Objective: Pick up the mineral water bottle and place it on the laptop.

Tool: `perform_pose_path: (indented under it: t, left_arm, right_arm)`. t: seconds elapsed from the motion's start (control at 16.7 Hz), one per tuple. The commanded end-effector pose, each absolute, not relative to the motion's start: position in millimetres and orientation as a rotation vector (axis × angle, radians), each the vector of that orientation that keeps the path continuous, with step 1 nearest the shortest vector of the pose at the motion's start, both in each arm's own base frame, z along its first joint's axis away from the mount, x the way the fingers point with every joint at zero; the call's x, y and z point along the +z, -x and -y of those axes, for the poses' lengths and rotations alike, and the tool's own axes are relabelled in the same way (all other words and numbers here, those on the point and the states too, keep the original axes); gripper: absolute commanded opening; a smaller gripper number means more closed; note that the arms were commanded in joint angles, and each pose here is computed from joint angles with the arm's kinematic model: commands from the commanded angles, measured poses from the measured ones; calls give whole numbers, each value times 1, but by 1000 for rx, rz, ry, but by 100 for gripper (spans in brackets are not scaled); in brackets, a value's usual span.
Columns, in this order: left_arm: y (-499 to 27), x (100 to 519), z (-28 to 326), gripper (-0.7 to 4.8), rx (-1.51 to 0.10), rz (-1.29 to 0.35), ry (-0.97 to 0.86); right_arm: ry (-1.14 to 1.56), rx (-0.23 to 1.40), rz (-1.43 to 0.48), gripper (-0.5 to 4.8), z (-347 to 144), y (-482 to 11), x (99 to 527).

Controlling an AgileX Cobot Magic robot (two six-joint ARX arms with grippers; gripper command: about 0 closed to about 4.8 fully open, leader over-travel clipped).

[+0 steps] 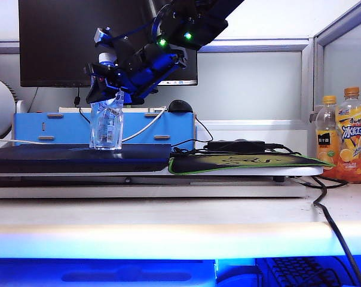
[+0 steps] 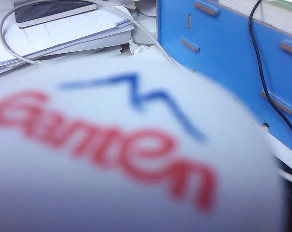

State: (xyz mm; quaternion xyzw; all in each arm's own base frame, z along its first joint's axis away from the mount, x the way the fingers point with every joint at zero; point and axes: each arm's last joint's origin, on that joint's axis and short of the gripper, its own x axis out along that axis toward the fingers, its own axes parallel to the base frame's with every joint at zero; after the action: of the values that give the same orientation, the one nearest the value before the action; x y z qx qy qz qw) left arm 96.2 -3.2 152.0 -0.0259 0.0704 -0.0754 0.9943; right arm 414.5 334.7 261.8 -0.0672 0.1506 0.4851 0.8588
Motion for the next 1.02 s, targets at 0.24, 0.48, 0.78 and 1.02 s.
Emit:
perform_pose_path:
  t: [0.24,0.48,0.78,1.02]
  left_arm:
    - [-96,152,3,-2,-157,-145,51]
    - [-96,152,3,-2,-157,-145,52]
    - [-96,152,3,-2,-157,-145,51]
    - [-96,152,3,-2,-157,-145,51]
  right_arm:
    - [180,1033,-281,103,-337,-415,263]
    - [175,1037,-253,479,-337,-415,266]
    - [167,1031,-196,479,-336,-415,277]
    - [150,1005,-66,479,-330,-409,312]
